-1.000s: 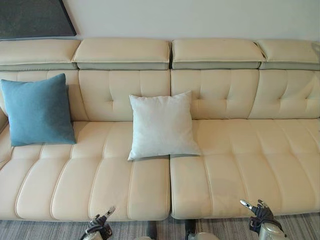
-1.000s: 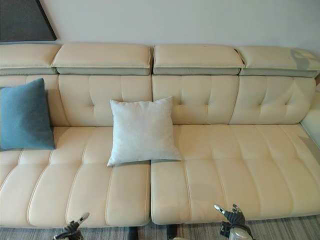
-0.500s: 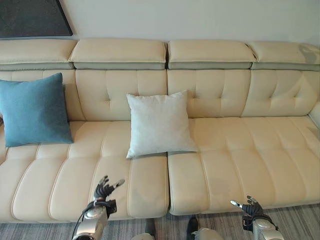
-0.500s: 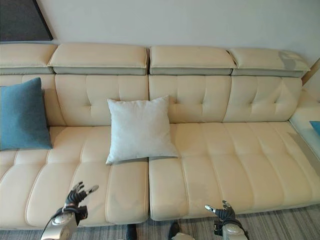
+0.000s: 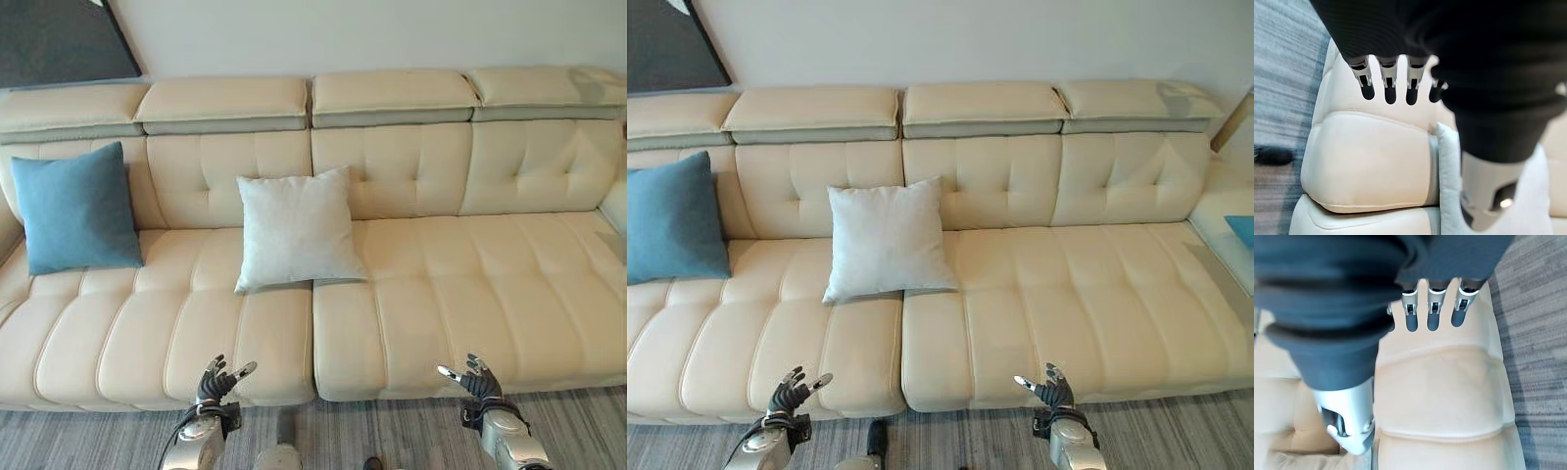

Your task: Pick up all the scattered cushions and arrange them neatly on the sofa.

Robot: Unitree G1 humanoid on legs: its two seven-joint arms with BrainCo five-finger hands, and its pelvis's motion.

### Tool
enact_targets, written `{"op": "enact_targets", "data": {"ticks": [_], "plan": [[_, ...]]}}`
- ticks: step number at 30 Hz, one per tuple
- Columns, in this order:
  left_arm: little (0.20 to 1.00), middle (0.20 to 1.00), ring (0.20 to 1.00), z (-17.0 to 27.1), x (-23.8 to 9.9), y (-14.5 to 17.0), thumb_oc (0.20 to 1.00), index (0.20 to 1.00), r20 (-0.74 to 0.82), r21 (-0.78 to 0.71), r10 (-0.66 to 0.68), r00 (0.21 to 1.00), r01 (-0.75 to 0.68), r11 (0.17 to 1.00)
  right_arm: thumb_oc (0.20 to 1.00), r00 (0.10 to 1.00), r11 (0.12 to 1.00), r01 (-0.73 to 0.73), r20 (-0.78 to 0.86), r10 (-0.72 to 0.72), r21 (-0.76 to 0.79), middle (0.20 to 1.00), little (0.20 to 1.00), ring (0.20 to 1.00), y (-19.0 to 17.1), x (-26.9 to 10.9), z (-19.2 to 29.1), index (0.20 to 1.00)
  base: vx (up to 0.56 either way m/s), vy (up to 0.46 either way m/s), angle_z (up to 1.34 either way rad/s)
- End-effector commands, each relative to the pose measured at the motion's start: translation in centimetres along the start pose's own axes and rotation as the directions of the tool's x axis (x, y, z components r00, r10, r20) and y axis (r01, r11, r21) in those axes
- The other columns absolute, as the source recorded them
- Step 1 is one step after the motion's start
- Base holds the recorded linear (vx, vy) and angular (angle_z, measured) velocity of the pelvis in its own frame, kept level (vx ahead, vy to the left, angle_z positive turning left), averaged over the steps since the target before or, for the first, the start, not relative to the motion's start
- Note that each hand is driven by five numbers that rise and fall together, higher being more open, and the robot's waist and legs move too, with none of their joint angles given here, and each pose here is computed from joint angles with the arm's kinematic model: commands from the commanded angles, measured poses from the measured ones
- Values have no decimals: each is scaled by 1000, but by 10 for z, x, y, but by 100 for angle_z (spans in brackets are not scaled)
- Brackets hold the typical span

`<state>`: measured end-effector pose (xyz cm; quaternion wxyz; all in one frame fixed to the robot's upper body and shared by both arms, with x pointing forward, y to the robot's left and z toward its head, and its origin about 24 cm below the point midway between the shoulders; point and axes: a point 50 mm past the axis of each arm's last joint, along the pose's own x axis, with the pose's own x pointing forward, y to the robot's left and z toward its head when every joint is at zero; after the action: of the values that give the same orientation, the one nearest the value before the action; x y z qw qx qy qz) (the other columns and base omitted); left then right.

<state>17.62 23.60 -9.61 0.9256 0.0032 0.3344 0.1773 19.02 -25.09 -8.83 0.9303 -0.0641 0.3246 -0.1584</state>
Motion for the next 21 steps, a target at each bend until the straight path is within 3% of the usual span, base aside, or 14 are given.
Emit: {"op": "enact_targets", "data": {"ticks": [1,13,21], "plan": [[1000,1000,1000,30,7,2,1000,1000,120,12,8,993,-9,1000,1000,994,1000,-22,109,22,4,1000,1000,1000,9,4,26,1000,-108,29,-4],[1000,1000,1000,5,3,-8,1000,1000,19,81,-46,999,44,996,1000,999,1000,-5,54,3,31,1000,1000,1000,7,-4,6,1000,-43,122,-6],[1000,1000,1000,22,8,-14,1000,1000,78,166,-84,993,70,984,1000,995,998,3,99,-9,63,1000,1000,1000,6,-5,17,1000,-51,145,-70]]}}
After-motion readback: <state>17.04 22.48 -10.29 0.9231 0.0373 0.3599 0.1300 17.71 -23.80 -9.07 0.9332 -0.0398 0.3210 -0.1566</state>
